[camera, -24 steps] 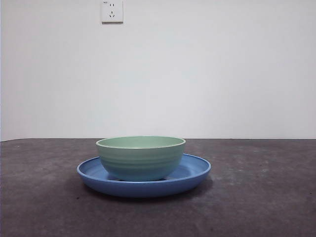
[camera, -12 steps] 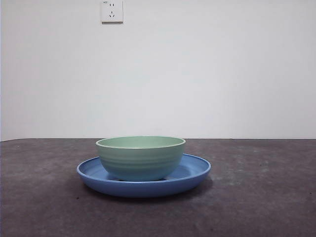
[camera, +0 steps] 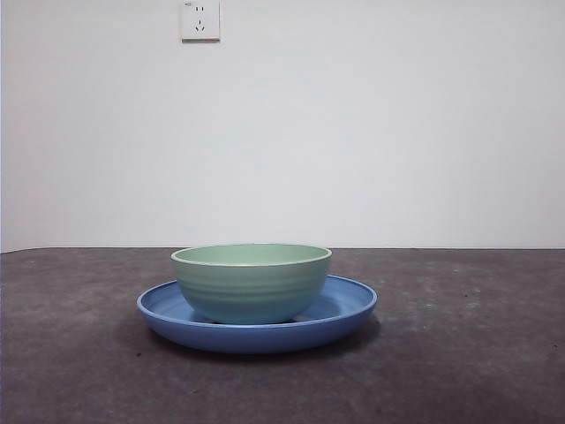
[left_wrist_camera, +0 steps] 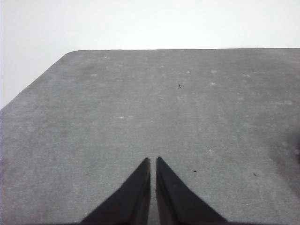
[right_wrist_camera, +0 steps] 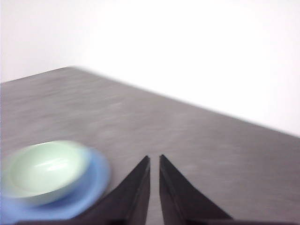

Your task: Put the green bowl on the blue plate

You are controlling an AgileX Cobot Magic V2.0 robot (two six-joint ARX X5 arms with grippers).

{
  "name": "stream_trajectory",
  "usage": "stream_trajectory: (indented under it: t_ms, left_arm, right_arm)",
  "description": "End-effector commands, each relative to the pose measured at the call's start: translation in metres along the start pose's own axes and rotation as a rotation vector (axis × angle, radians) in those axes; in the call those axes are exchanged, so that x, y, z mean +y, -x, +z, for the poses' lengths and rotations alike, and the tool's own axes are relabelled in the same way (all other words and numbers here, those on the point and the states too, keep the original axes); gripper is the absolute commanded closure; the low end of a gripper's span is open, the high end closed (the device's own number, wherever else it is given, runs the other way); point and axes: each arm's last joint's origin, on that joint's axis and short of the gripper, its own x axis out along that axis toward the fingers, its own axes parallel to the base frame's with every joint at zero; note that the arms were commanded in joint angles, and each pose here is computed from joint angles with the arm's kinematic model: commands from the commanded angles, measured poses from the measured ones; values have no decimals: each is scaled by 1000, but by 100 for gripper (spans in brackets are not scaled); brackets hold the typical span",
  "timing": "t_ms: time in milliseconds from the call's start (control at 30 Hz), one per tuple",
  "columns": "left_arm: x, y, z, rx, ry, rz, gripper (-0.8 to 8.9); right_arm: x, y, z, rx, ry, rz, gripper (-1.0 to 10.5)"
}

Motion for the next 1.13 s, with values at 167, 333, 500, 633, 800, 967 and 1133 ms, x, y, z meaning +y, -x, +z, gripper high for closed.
stream_trajectory:
  t_ms: [167, 333, 500, 633, 800, 967, 1133]
  left_arm:
    - [0, -2, -7, 25, -2, -3, 794]
    - [0, -2, -7, 25, -2, -3, 794]
    - [0, -2, -7, 25, -2, -3, 794]
    - [0, -2, -7, 25, -2, -3, 794]
    - [0, -2, -7, 25, -2, -3, 794]
    - [0, -2, -7, 25, -2, -3, 794]
    - [0, -2, -7, 25, -2, -3, 794]
  right_arm:
    - [-17, -18, -62, -17, -13, -301, 917]
    - [-20, -24, -85, -48, -10, -358, 917]
    - [-22, -28, -104, -3, -58, -426, 917]
    - [-22, -30, -116, 48, -113, -452, 916]
    - [-19, -31, -122, 106, -125, -420, 917]
    - [-17, -31, -126, 149, -132, -406, 917]
    - [-17, -31, -126, 151, -132, -417, 916]
